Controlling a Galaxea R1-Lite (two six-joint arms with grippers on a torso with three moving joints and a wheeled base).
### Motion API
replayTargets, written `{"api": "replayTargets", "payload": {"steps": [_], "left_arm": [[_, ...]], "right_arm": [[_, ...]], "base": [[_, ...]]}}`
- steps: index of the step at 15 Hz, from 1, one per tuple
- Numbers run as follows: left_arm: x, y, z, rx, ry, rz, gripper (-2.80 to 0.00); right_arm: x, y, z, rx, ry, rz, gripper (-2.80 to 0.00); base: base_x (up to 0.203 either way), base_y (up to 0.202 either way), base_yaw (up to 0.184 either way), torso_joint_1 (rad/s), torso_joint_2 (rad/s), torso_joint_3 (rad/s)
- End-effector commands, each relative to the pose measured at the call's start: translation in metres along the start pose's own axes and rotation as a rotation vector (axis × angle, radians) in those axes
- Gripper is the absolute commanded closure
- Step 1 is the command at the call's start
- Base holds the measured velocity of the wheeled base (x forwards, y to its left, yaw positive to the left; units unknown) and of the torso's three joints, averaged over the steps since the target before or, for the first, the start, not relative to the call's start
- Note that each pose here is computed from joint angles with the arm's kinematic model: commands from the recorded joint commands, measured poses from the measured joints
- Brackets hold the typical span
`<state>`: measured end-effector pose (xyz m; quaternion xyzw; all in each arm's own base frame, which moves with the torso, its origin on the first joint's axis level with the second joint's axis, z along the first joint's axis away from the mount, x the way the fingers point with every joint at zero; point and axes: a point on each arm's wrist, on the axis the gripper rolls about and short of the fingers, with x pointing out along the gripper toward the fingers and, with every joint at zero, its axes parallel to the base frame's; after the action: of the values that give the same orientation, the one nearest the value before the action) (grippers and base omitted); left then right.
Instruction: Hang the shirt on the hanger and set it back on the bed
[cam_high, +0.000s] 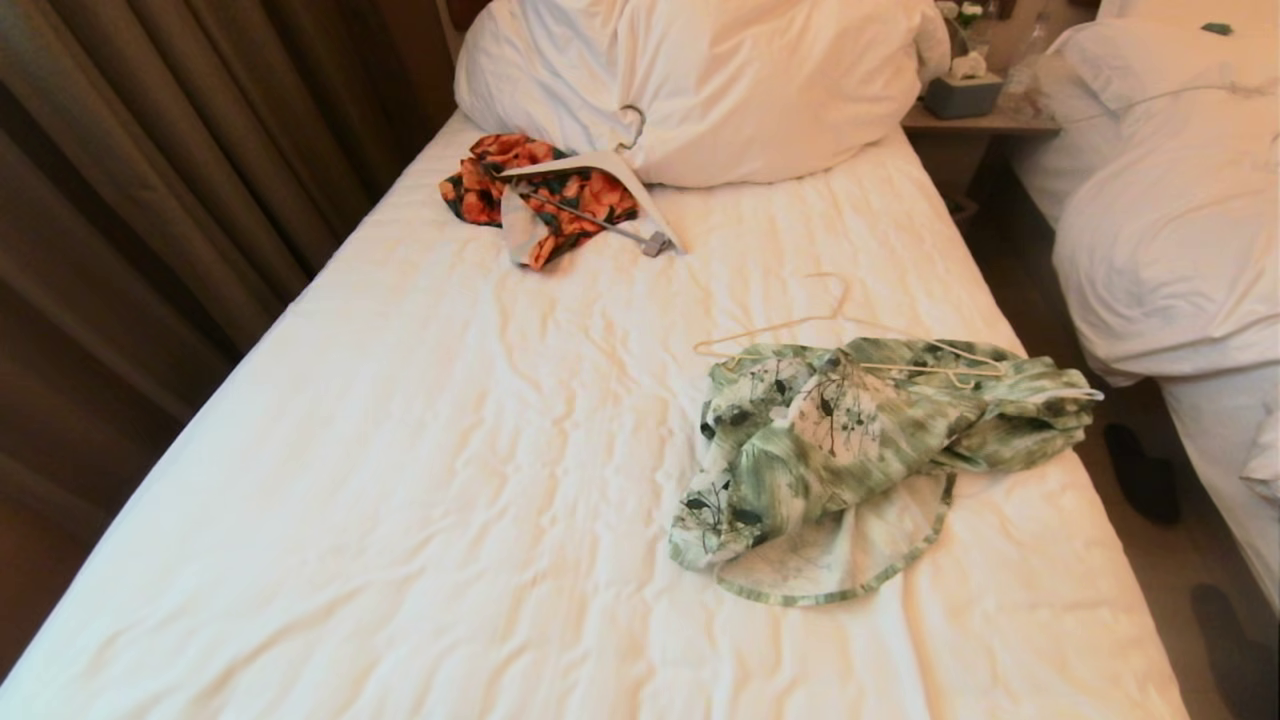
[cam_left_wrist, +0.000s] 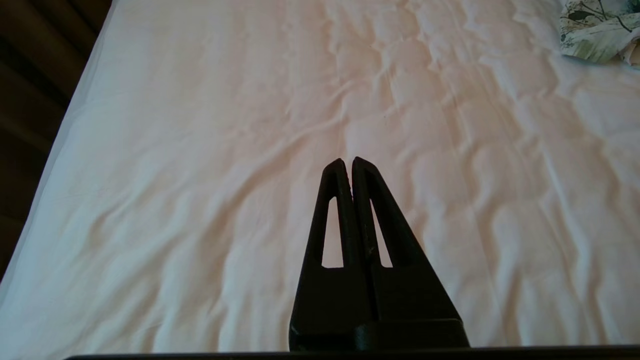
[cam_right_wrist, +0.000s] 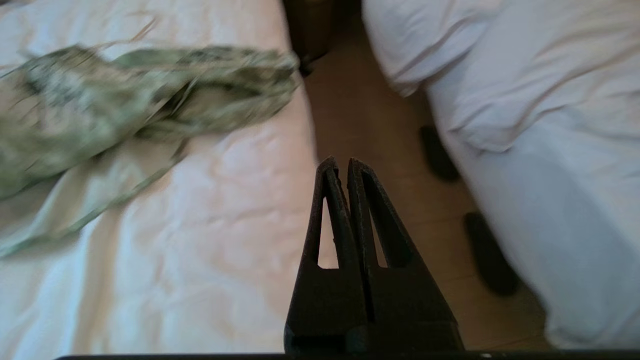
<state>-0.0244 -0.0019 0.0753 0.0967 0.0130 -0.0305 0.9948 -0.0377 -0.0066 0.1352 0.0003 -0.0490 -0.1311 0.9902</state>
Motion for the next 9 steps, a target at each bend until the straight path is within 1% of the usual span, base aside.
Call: {"api": "replayTargets", "payload": {"steps": [1, 2, 4, 6, 7, 9], "left_arm": [[0.0, 0.0, 0.0, 0.0, 0.001, 0.001, 0.0], [0.0, 0.0, 0.0, 0.0, 0.002, 0.001, 0.0], [0.0, 0.0, 0.0, 0.0, 0.002, 0.001, 0.0], [0.0, 0.0, 0.0, -0.002, 0.002, 0.001, 0.0], [0.0, 0.0, 0.0, -0.004, 0.002, 0.002, 0.0], [0.0, 0.0, 0.0, -0.03, 0.005, 0.017, 0.0]], "right_arm": [[-0.007, 0.0, -0.013, 0.031, 0.032, 0.061, 0.0], [-0.007, 0.001, -0.022, 0.043, 0.064, 0.089, 0.0], [-0.001, 0.002, -0.037, 0.049, 0.099, 0.099, 0.0], [0.004, 0.004, -0.047, 0.05, 0.084, 0.113, 0.0], [0.004, 0.005, -0.048, 0.053, 0.079, 0.14, 0.0], [0.005, 0.006, -0.049, 0.047, 0.079, 0.159, 0.0]], "base": [[0.0, 0.0, 0.0, 0.0, 0.0, 0.0], [0.0, 0.0, 0.0, 0.0, 0.0, 0.0], [0.0, 0.0, 0.0, 0.0, 0.0, 0.0], [0.0, 0.0, 0.0, 0.0, 0.0, 0.0], [0.0, 0.0, 0.0, 0.0, 0.0, 0.0], [0.0, 0.0, 0.0, 0.0, 0.0, 0.0]]}}
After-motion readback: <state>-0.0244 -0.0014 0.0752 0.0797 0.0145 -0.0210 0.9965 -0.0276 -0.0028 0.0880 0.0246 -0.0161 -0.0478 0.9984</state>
